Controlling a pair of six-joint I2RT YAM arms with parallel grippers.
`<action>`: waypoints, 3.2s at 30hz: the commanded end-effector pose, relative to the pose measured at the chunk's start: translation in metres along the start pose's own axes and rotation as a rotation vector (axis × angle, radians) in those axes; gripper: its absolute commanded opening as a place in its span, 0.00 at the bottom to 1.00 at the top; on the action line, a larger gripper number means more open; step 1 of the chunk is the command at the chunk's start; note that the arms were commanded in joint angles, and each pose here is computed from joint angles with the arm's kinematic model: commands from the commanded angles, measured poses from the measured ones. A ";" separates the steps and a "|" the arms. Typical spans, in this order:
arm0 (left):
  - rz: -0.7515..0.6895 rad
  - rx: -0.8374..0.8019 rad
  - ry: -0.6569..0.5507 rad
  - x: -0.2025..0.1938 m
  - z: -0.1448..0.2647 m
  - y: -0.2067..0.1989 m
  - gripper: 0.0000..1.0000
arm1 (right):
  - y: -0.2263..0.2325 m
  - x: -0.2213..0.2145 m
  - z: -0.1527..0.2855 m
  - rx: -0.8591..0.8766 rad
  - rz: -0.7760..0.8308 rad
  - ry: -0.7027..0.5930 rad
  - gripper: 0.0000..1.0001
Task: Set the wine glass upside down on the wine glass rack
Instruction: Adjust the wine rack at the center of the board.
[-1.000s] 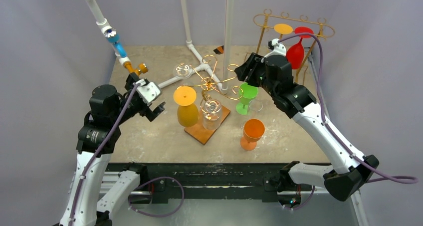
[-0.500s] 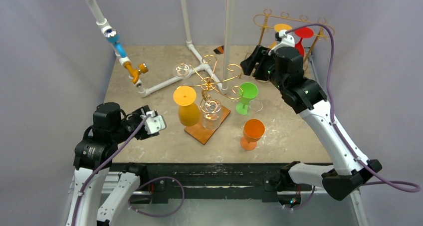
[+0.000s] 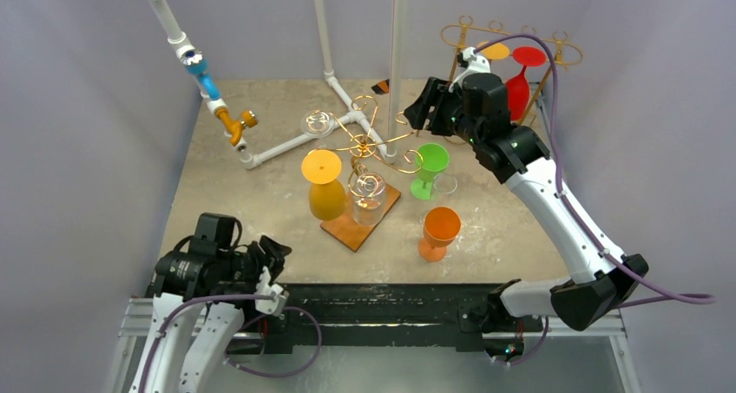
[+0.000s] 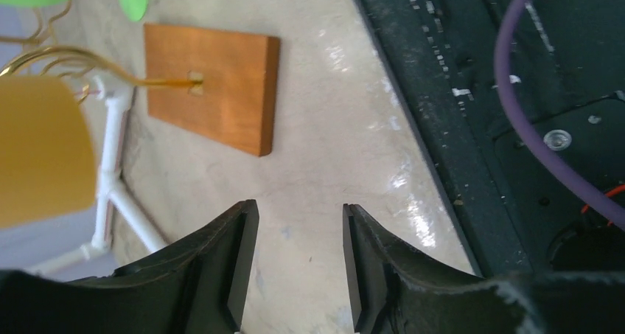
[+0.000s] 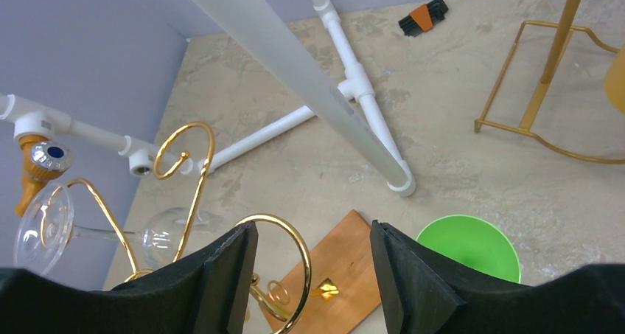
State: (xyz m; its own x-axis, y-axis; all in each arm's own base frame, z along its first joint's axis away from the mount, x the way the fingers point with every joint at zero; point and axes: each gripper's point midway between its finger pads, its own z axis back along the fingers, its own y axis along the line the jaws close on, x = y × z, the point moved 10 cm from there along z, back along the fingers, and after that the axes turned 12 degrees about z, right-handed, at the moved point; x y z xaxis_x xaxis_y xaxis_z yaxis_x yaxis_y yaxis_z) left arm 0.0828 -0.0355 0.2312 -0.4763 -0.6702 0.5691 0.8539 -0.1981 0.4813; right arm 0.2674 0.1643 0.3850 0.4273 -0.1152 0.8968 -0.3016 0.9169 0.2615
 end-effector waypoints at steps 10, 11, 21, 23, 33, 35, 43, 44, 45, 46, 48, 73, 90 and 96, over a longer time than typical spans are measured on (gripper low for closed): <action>-0.742 -0.268 -0.250 -0.023 -0.087 0.025 0.57 | 0.004 0.011 0.007 0.045 -0.010 -0.083 0.64; -0.763 -0.282 -0.252 -0.024 -0.094 0.029 0.57 | 0.003 0.010 0.008 0.046 -0.011 -0.083 0.64; -0.776 -0.358 -0.220 -0.041 -0.157 0.061 0.56 | 0.004 0.009 0.011 0.061 -0.018 -0.084 0.59; -0.776 -0.337 -0.192 -0.046 -0.161 0.062 0.56 | 0.005 0.009 0.011 0.066 -0.017 -0.083 0.58; -0.802 -0.208 -0.089 -0.065 -0.178 0.056 0.49 | 0.006 0.004 0.006 0.091 -0.028 -0.074 0.49; -0.804 -0.186 -0.104 -0.064 -0.179 0.056 0.49 | 0.006 0.002 0.004 0.098 -0.030 -0.070 0.48; -0.808 -0.215 -0.102 -0.063 -0.189 0.054 0.44 | 0.006 -0.002 0.000 0.094 -0.036 -0.057 0.45; -0.801 -0.218 -0.096 -0.063 -0.189 0.054 0.42 | 0.005 -0.002 0.001 0.094 -0.036 -0.058 0.43; -0.797 -0.220 -0.084 -0.064 -0.188 0.055 0.39 | 0.005 -0.002 0.002 0.094 -0.036 -0.057 0.41; -0.786 -0.225 -0.074 -0.065 -0.188 0.055 0.37 | 0.006 -0.003 0.002 0.108 -0.034 -0.054 0.39; -0.772 -0.229 -0.048 -0.067 -0.187 0.056 0.32 | 0.006 -0.004 0.003 0.115 -0.032 -0.048 0.33; -0.547 -0.094 0.173 -0.089 -0.180 0.089 0.12 | 0.002 -0.023 0.008 0.103 -0.089 -0.009 0.28; -0.503 -0.057 0.270 -0.109 -0.172 0.107 0.14 | -0.003 -0.029 0.012 0.055 -0.107 -0.005 0.31; -0.491 -0.071 0.275 -0.112 -0.163 0.110 0.15 | -0.004 -0.028 0.015 0.043 -0.118 -0.003 0.40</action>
State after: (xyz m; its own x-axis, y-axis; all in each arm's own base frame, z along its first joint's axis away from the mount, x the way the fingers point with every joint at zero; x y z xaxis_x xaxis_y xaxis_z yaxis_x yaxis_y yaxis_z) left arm 0.2469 -0.1220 0.1035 -0.8096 -0.5272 0.2581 0.5568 -0.5505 0.6220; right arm 0.2510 0.1574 0.3692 0.4183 -0.2376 0.8767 -0.2842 0.8825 0.3748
